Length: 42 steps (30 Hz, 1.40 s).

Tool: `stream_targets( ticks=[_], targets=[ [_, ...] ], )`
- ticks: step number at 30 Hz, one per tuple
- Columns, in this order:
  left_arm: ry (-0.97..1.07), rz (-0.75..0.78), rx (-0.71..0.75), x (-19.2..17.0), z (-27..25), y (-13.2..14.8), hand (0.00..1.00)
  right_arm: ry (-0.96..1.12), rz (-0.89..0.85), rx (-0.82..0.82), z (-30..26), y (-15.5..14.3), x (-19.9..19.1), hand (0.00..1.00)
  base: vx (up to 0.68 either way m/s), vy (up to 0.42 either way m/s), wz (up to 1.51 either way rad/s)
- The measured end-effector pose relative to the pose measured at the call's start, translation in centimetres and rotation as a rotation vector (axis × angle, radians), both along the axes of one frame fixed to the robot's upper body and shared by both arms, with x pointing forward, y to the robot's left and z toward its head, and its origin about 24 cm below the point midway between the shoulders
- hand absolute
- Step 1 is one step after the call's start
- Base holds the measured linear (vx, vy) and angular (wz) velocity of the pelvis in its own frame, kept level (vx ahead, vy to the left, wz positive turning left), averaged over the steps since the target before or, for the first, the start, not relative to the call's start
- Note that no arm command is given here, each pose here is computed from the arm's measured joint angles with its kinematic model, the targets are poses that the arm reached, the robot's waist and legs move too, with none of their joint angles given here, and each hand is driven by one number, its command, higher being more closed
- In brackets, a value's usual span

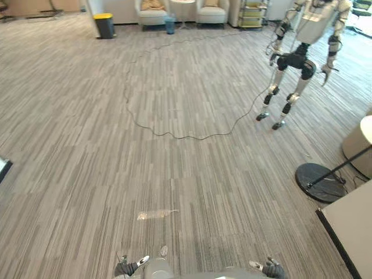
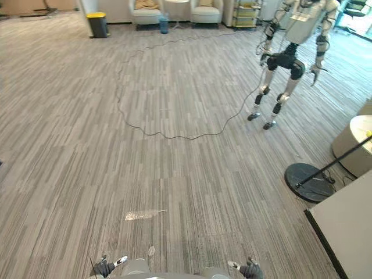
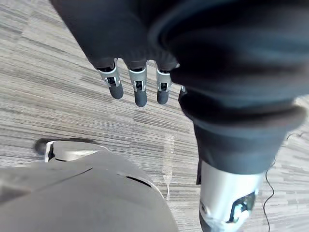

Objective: Organize washtable

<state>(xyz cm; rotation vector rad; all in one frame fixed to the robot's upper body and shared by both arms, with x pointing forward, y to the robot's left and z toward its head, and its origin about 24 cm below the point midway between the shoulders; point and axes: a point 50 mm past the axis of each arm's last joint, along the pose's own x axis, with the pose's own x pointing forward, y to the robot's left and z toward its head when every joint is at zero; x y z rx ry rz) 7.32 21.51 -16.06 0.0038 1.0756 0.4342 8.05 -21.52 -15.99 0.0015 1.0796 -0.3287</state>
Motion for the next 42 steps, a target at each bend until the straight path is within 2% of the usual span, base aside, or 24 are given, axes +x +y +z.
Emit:
stream_targets(
  ticks=[2,5,9,14,25,32,36,42],
  targets=[
    [0.021,-0.043,-0.01,-0.2,-0.2,-0.6,0.0,0.004,0.004,-0.015,0.1,-0.6,-0.1,0.0,0.21,0.354,-0.97],
    [0.045,-0.123,0.031,0.1,-0.1,0.7,0.0,0.037,0.035,0.004,-0.3,0.4,-0.6,0.0,0.13,0.329,-0.76],
    [0.08,-0.214,0.048,0.0,-0.2,0.8,0.0,0.069,0.199,-0.02,-0.4,0.8,0.0,0.0,0.0,0.332,-0.98],
    [0.087,-0.252,0.059,0.1,-0.1,1.0,0.0,0.11,0.237,-0.014,-0.7,1.1,-1.1,0.0,-0.07,0.131,-0.18],
    [0.147,-0.175,0.028,-2.5,-0.6,0.9,0.0,0.167,0.226,0.008,-1.1,0.8,-2.9,0.0,-0.09,-0.059,0.29],
    [0.127,-0.122,0.027,-2.4,-0.5,1.1,0.0,0.151,0.059,0.035,-1.1,0.6,-4.0,0.0,-0.08,0.089,0.34],
    [0.133,-0.076,0.033,-3.3,-0.4,1.8,0.0,0.143,0.043,0.068,-1.2,1.9,-4.4,0.0,0.04,0.133,0.32],
    [0.125,-0.007,0.029,-3.6,-0.4,1.9,0.0,0.154,0.017,0.079,-1.3,2.3,-5.2,0.0,0.26,0.068,0.4]
  ],
)
